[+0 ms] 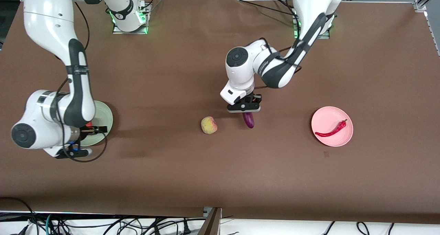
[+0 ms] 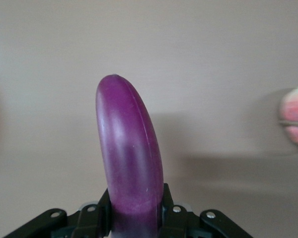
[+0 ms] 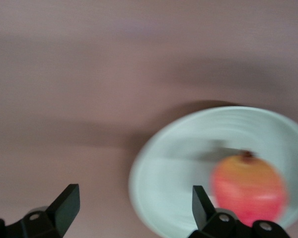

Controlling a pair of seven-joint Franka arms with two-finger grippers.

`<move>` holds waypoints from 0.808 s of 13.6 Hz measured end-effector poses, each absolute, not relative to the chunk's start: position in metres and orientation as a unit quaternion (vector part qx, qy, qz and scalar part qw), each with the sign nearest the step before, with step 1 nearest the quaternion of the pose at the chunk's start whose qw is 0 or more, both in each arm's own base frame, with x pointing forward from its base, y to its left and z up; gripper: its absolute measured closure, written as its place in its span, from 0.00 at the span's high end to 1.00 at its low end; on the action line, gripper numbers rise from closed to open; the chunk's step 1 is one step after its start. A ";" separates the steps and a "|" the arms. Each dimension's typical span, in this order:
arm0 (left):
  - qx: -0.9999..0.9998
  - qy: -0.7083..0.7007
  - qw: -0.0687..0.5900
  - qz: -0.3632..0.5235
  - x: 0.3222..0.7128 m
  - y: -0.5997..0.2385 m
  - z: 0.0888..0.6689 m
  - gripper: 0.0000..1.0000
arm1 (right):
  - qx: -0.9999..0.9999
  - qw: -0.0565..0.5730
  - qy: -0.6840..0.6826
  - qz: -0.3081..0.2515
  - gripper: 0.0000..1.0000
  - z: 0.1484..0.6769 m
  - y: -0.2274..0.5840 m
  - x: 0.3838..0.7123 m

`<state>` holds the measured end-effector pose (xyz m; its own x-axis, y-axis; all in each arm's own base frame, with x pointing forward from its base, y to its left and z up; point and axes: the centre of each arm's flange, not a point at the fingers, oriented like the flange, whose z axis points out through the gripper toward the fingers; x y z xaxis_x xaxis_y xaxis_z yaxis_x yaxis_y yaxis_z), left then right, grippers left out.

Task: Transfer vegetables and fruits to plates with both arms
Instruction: 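Carry the eggplant toward the pink plate while the right gripper grasps the apple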

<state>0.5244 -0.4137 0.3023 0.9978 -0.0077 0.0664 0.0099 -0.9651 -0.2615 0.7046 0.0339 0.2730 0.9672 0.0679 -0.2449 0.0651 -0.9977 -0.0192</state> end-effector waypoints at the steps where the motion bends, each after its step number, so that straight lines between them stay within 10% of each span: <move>1: -0.986 0.007 0.165 -0.015 0.528 -0.399 0.322 0.38 | -0.992 0.009 -0.024 0.122 1.00 0.273 0.065 0.703; 11: -0.921 0.338 0.145 0.127 0.646 -0.151 0.358 0.38 | -0.993 0.046 0.106 0.004 1.00 0.291 0.361 0.648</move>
